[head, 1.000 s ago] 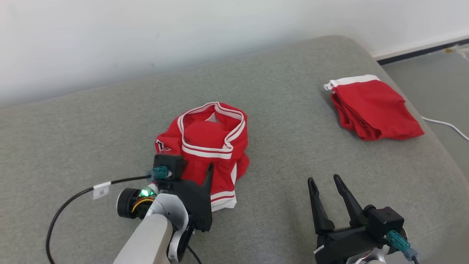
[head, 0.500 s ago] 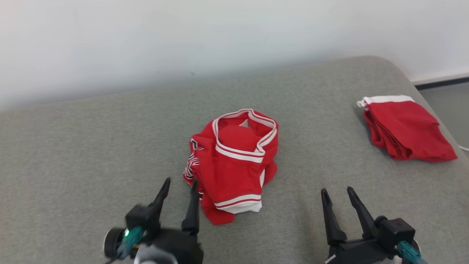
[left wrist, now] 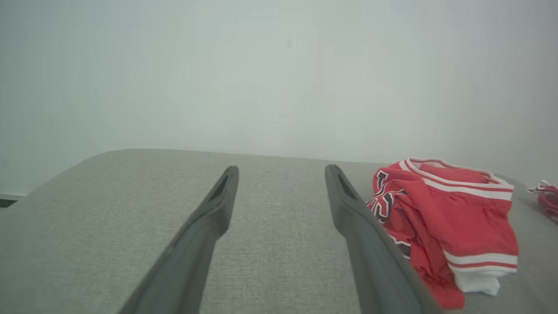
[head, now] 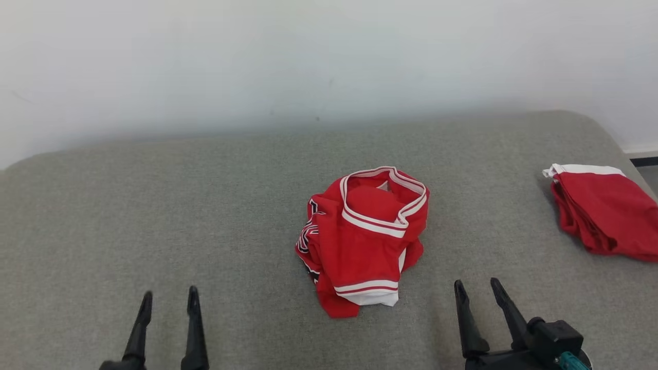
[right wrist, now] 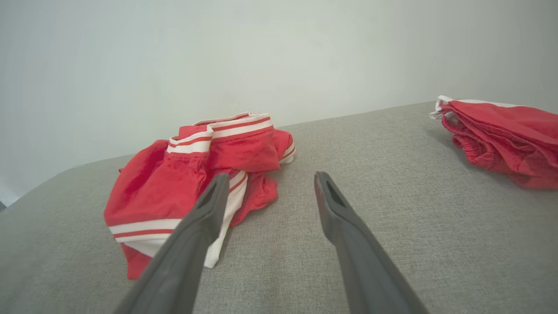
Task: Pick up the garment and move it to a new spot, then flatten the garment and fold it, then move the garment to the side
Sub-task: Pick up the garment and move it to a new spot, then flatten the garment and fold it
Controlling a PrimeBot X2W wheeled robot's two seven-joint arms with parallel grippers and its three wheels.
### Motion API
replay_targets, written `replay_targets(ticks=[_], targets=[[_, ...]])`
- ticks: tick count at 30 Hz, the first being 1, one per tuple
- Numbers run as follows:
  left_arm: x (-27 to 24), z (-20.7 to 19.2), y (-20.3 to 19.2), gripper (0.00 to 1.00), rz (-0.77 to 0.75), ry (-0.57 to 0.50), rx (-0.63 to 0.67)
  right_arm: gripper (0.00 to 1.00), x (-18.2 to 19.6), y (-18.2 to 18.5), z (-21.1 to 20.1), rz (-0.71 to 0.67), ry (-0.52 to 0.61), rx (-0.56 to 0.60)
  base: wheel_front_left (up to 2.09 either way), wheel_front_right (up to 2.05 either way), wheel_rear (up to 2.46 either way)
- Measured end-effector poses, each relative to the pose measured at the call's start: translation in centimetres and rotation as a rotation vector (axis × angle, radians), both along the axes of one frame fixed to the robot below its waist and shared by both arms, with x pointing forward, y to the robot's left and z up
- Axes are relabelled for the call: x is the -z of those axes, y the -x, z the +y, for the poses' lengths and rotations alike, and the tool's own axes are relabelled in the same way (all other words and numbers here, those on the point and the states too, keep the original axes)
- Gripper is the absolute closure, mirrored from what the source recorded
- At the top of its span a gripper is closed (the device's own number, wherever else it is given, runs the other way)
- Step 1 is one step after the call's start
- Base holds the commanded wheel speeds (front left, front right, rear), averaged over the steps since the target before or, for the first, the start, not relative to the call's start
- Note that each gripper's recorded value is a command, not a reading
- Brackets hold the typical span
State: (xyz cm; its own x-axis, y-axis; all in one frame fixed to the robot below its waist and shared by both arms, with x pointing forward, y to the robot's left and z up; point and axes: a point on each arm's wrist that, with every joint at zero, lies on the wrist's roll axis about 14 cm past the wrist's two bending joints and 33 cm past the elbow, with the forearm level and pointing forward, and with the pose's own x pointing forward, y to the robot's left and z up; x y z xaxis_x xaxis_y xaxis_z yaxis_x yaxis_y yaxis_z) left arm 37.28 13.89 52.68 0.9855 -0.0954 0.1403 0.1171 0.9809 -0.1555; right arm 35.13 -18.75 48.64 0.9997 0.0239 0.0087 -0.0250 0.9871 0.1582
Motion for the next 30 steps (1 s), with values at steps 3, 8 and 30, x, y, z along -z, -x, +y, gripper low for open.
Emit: replay_targets(ticks=[3, 8, 30], targets=[[0.5, 1.5, 1.1, 0.00, 0.009, -0.027, -0.040, 0.00, 0.2, 0.1, 0.3, 0.002, 0.001, -0.009, 0.00, 0.00, 0.00], [1.6, 2.8, 2.6, 0.00, 0.039, -0.057, -0.057, 0.00, 0.5, 0.3, 0.6, 0.008, 0.002, -0.018, 0.00, 0.00, 0.00], [4.0, 3.3, 3.3, 0.00, 0.111, -0.085, -0.037, 0.00, 1.3, 0.5, 0.6, 0.033, 0.006, -0.017, 0.00, 0.00, 0.00]])
